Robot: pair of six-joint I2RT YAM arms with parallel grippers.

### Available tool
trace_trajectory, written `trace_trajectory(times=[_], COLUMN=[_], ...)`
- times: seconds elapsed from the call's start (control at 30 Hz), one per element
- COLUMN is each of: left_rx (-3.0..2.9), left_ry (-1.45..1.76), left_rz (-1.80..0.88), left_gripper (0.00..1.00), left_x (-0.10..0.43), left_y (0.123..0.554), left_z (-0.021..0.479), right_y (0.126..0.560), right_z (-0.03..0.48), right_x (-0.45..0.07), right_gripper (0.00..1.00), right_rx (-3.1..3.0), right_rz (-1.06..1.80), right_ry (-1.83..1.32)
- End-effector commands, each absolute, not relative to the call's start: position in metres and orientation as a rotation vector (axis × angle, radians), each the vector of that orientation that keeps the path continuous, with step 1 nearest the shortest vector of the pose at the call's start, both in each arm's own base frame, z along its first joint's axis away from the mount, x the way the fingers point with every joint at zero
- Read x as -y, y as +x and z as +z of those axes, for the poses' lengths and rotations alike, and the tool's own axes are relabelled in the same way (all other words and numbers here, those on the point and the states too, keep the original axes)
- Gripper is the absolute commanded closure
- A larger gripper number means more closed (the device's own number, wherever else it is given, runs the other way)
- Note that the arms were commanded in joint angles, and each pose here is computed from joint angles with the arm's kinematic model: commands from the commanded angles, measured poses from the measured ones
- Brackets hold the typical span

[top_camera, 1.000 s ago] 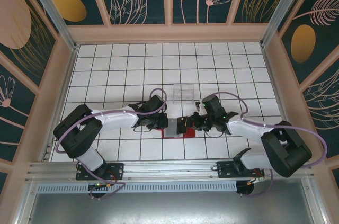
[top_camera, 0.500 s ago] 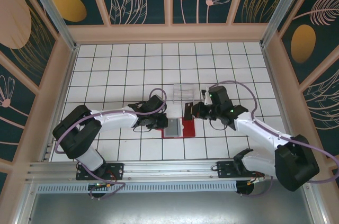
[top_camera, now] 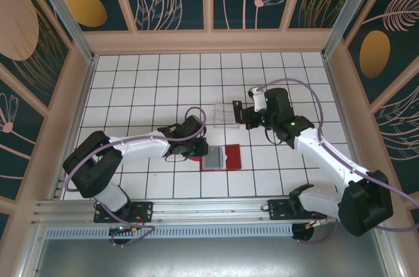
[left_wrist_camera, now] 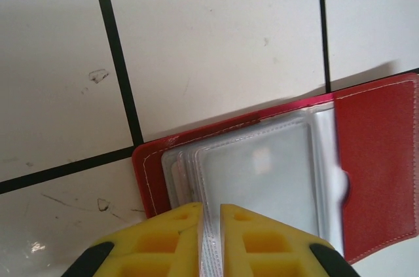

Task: Take the credit cards out of the card holder

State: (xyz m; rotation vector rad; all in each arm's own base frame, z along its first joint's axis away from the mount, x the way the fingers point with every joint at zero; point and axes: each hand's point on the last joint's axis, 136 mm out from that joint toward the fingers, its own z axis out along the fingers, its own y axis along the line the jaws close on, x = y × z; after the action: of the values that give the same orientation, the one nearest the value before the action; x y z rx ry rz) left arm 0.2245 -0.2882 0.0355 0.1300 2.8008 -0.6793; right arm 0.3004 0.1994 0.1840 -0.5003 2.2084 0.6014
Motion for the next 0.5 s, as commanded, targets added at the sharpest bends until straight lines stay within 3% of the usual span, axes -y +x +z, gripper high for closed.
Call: trace_trajectory(times=[0.0, 0.47], left_rx=[-2.752, -2.716], left_ry=[0.156, 0.178], left_rz=[-0.672, -0.686], left_gripper=[0.83, 0.83], left_x=[0.29, 0.293], left_y=[0.23, 0.235], left_z=[0.051, 0.055], right_y=[0.314, 0.332], right_z=[0.2, 0.209], right_x=[-0.197, -0.208], right_gripper=[1.0, 1.0], right_rx=[-2.101, -1.969], right_rz=[0.436, 0.215], right_ry=[-0.711, -1.158])
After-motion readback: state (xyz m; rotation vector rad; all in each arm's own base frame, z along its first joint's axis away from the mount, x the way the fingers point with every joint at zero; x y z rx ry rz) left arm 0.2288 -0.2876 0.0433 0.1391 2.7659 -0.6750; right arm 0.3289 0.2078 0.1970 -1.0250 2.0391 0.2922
